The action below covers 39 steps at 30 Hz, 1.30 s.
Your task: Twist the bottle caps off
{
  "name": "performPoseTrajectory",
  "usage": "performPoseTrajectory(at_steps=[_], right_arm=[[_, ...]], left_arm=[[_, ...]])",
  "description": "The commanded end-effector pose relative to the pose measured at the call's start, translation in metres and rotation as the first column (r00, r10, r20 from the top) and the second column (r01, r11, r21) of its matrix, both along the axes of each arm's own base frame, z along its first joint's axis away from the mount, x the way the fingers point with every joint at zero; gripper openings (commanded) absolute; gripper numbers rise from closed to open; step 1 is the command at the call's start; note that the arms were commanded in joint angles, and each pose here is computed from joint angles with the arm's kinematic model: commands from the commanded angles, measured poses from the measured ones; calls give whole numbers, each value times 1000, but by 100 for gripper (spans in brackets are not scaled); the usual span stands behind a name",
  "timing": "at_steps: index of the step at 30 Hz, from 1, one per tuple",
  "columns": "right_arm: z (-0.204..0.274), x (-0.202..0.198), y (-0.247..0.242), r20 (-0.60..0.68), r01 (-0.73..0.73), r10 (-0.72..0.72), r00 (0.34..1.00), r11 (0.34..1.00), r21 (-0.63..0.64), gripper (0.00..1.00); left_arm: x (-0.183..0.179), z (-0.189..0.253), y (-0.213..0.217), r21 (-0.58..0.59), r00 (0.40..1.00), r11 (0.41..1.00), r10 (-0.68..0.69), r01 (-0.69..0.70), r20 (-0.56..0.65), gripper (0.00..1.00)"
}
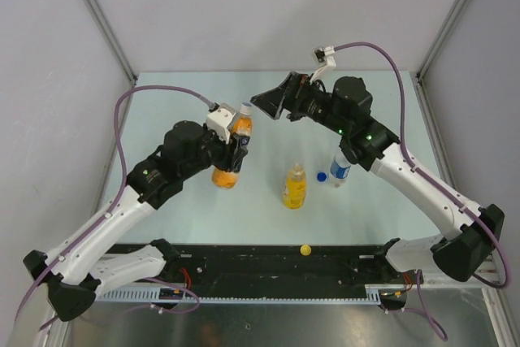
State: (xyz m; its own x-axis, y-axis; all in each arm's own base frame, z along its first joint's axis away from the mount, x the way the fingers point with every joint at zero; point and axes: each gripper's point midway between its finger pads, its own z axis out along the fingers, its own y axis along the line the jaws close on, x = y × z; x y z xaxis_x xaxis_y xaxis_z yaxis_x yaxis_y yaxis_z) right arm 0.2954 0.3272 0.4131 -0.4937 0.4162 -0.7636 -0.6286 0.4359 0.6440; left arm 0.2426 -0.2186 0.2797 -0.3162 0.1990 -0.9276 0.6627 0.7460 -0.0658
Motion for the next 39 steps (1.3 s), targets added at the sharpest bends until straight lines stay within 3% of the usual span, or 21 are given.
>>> performPoseTrajectory(at_steps=[1,13,25,35,39], right_arm=[[5,6,6,6,44,-44,999,998,-51,93],[-12,16,41,-77,-5,-3,997,994,-110,81],[-20,10,56,-107,-81,72,992,993,-84,55],[-19,6,56,-103,-132,127,987,990,-49,10],[-19,7,51,-94,-141,137,986,989,-39,1]], left_arm=[[15,13,19,40,982,982,182,-184,59,0],[16,10,23,158,947,937,294,-312,127,0],[14,6,21,180,951,936,284,-303,124,0],[15,2,22,192,949,931,290,-309,124,0],[15,4,22,185,949,932,291,-310,124,0]])
